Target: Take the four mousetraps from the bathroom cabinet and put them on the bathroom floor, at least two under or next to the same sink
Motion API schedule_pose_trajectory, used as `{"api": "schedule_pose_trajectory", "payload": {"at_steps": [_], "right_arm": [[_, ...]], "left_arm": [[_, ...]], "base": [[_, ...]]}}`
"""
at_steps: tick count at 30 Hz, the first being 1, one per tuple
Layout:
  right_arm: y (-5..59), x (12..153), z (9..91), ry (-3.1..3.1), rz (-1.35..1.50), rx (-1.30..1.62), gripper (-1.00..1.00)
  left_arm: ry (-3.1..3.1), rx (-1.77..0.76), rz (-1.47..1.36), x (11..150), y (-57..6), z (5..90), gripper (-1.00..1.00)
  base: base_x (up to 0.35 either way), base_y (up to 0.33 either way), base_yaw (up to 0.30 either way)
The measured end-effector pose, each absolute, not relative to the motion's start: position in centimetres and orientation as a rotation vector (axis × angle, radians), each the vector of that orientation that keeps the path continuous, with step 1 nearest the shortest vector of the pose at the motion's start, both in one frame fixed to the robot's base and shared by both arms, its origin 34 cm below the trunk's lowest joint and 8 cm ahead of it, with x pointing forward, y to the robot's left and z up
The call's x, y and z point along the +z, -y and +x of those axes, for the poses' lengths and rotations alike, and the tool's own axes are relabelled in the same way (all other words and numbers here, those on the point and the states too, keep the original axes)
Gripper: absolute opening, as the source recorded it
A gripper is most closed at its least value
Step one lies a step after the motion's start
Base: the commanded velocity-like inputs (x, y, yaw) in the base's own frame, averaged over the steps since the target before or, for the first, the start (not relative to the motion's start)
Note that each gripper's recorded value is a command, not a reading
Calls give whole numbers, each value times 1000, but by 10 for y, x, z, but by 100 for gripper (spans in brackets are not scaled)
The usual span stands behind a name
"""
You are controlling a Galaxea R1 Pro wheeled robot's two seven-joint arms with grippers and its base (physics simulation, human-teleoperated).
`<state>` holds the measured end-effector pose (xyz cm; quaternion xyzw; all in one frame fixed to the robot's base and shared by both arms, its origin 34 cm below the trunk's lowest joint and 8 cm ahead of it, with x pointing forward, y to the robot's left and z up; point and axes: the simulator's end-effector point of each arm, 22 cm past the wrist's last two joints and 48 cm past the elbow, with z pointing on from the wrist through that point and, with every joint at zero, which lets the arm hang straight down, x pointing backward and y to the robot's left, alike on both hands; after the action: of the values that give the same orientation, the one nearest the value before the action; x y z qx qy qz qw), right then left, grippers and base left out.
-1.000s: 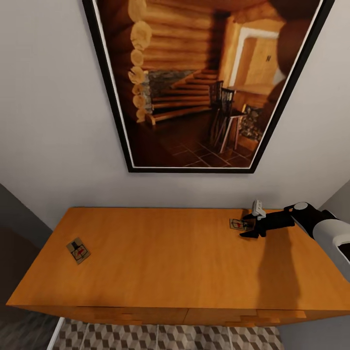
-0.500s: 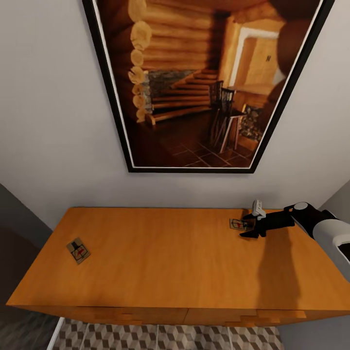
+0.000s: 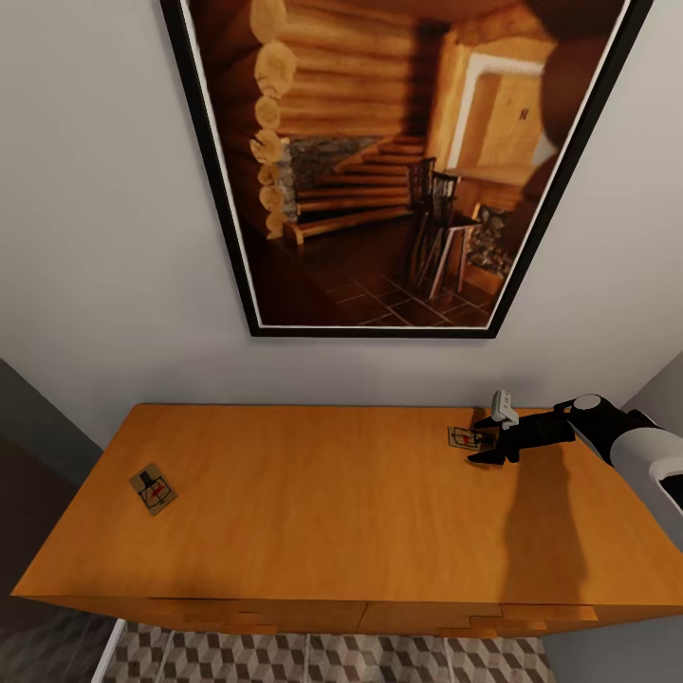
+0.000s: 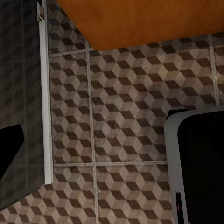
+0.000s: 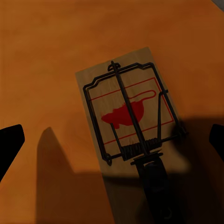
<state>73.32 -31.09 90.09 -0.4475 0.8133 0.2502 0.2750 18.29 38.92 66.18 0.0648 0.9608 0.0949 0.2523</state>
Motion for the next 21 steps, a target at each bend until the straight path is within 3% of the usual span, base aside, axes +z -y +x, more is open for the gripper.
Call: {"api": "schedule_pose_trajectory", "payload": {"at_steps": [21], "right_arm": [[313,901,734,-2186,-1201,668,100]], "left_arm": [[-2613,258,177,662,-389,183,100]], "base": [[0,0,0]]}}
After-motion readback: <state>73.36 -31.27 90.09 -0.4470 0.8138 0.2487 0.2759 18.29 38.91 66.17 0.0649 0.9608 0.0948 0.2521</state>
